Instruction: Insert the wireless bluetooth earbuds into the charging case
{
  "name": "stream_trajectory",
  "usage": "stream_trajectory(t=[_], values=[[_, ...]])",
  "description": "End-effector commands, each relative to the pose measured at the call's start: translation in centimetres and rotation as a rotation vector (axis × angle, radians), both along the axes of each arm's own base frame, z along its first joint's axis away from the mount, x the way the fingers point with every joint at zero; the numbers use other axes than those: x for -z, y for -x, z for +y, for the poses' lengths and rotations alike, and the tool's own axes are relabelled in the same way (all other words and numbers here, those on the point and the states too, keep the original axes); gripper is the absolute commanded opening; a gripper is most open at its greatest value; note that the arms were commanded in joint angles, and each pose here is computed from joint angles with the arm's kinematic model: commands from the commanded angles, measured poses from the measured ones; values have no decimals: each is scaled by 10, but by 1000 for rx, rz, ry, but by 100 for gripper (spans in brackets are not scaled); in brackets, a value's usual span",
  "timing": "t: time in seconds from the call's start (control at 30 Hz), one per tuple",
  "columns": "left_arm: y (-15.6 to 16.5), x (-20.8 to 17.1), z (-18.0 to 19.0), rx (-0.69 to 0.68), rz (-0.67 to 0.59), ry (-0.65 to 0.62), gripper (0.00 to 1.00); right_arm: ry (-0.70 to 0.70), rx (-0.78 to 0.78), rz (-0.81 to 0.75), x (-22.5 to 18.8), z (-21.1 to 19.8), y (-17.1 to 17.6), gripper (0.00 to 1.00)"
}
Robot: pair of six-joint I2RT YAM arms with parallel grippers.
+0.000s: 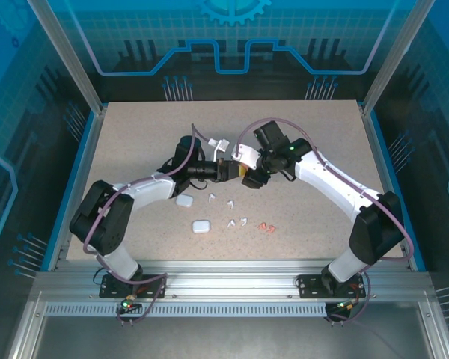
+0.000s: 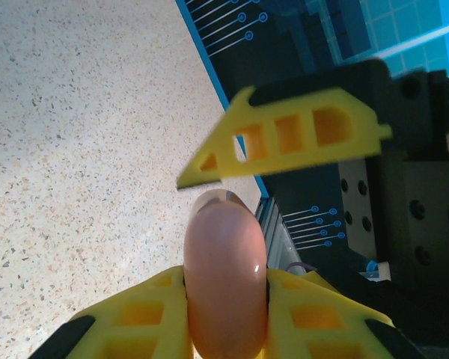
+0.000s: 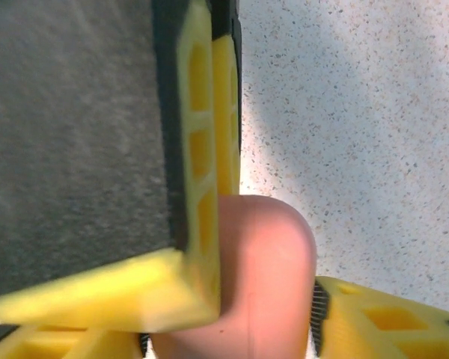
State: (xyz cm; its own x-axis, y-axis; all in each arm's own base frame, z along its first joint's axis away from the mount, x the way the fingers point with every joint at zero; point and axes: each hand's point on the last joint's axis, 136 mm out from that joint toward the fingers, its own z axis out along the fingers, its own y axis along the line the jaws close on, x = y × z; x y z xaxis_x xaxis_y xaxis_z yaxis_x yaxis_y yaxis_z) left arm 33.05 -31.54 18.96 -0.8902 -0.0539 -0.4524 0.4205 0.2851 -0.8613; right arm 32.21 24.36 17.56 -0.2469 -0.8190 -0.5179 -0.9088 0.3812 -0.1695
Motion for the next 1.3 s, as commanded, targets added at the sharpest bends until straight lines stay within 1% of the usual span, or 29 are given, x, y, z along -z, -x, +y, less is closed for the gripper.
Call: stream_trajectory(t=[0.0, 0.13, 0.2, 0.27, 0.4, 0.5, 0.7, 0.87, 0.93, 1.1, 1.27], values=[[9, -20, 3, -7, -114, -6, 16, -88, 7, -35, -32, 6, 9, 70], [11, -28, 14, -55, -220, -28, 12, -188, 17, -59, -51, 0, 27, 85], [13, -33, 19, -80, -287, -37, 10, -263, 23, -72, -63, -4, 37, 94], [15, -38, 25, -102, -352, -46, 8, -331, 28, -92, -76, -9, 45, 100], [25, -50, 34, -118, -511, -54, 3, -492, 27, -129, -100, -14, 58, 100], [36, -60, 38, -113, -661, -47, 0, -571, 10, -179, -110, -14, 63, 100], [60, -72, 38, -71, -894, -52, 0, -591, -17, -218, -115, -10, 63, 100], [78, -76, 35, -35, -1066, -52, 0, -558, -70, -242, -117, -1, 63, 98], [80, -78, 34, -31, -1094, -53, 0, -547, -86, -247, -117, 1, 62, 97], [80, -80, 31, -19, -1086, -63, 0, -523, -131, -222, -114, 13, 63, 96], [80, -83, 30, -19, -1092, -59, 0, -512, -140, -211, -112, 21, 58, 92]])
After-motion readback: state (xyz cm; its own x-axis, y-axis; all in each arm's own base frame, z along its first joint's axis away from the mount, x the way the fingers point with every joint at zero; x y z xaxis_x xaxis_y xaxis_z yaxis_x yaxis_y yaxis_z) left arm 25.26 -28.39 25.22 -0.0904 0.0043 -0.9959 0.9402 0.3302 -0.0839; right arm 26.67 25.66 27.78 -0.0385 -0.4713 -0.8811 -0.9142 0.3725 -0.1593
